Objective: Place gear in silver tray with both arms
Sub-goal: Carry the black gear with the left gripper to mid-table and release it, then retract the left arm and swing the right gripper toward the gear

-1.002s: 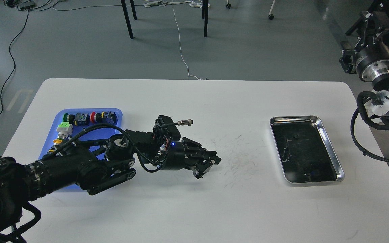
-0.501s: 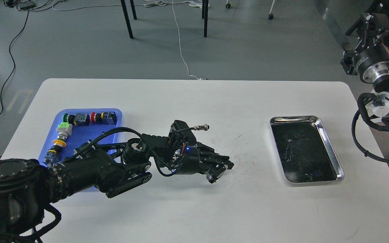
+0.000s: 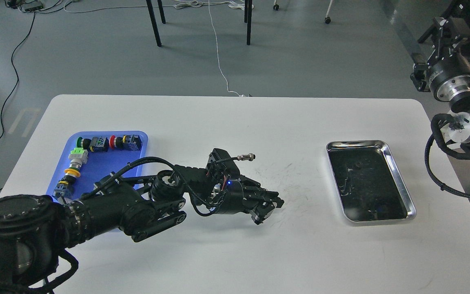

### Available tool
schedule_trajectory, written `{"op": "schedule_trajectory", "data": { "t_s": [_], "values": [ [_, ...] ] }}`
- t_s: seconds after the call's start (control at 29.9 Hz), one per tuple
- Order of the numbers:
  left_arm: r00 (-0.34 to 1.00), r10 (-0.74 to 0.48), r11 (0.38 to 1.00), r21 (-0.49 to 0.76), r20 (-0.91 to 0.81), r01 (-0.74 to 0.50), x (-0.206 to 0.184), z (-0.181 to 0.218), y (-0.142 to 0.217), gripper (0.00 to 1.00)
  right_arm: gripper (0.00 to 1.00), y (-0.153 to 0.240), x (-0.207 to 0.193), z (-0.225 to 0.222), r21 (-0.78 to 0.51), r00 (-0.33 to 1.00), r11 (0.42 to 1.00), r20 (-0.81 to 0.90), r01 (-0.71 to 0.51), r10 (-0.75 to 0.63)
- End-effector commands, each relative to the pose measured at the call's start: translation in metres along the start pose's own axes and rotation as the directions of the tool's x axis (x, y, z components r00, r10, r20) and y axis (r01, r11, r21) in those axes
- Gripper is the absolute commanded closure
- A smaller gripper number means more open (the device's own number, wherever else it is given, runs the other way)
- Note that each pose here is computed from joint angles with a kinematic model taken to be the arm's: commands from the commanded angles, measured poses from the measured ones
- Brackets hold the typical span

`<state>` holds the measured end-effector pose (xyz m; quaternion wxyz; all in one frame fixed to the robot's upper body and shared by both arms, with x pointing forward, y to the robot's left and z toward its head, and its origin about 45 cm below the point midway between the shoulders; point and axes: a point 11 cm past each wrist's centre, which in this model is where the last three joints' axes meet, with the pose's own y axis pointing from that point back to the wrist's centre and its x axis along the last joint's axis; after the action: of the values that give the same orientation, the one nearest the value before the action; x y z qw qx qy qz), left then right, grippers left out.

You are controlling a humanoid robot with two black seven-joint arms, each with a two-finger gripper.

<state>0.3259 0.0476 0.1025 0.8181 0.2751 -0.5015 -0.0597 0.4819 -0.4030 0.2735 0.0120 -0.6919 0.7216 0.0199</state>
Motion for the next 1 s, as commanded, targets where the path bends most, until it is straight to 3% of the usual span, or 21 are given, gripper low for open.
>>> {"op": "schedule_trajectory", "data": {
  "t_s": [0.0,0.37,0.47,0.77,0.87,0.97],
  "values": [
    [1.0,-0.002,1.0,0.003,-0.003,0.002,-0.002,-0.001,0.001,0.72,0.07,0.0,0.0,0.0,-0.001,1.0,1.0,-0.001,0.002,-0.002],
    [1.0,0.0,1.0,0.014,-0.008,0.0,-0.002,-0.005,0.005,0.65,0.06,0.0,0.0,0.0,0.0,1.0,1.0,-0.002,0.005,-0.005],
    [1.0,0.011,0.999,0.031,-0.021,-0.011,0.0,-0.012,0.012,0.57,0.06,0.0,0.0,0.001,-0.003,1.0,1.0,-0.004,0.007,-0.007],
    [0.978,0.14,0.978,0.176,-0.153,-0.112,0.025,-0.067,0.074,0.39,0.06,0.001,-0.004,0.001,-0.006,0.999,0.999,-0.035,0.033,-0.033],
    [0.965,0.186,0.962,0.234,-0.185,-0.14,0.029,-0.085,0.099,0.28,0.06,0.001,-0.007,0.001,-0.004,0.998,0.999,-0.043,0.045,-0.046],
    [0.92,0.286,0.935,0.289,-0.266,-0.207,0.038,-0.1,0.123,0.22,0.06,0.001,-0.012,0.0,-0.001,0.996,0.998,-0.061,0.067,-0.067]
  ]
}}
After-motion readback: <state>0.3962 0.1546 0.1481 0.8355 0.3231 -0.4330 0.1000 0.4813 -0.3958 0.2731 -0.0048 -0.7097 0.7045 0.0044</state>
